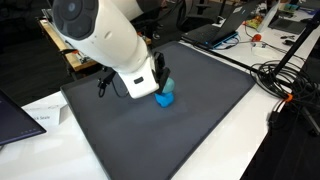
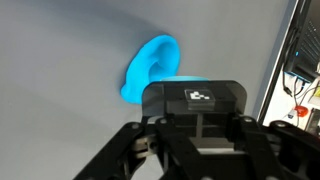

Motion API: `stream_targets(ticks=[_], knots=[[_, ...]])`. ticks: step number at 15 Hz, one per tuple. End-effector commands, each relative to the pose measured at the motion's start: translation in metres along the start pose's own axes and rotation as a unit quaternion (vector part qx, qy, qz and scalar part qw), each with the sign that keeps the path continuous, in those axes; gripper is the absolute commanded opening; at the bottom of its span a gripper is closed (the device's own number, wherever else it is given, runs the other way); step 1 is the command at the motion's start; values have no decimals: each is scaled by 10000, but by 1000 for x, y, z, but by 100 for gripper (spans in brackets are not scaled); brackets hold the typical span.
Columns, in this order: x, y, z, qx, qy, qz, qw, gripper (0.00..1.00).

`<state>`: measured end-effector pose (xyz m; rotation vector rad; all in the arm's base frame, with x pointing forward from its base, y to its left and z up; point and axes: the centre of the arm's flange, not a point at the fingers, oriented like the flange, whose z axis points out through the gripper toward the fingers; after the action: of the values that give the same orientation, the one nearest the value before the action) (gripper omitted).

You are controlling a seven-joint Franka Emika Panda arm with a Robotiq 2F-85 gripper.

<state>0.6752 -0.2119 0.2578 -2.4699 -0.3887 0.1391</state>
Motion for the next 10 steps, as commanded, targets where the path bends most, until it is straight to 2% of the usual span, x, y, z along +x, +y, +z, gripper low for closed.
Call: stream_targets(ticks=[1, 5, 10], knots=[[0, 11, -3, 387, 110, -176, 9990, 22], [-2, 19, -3, 557, 281, -270, 9977, 22], [1, 24, -1, 506, 298, -144, 9982, 22]])
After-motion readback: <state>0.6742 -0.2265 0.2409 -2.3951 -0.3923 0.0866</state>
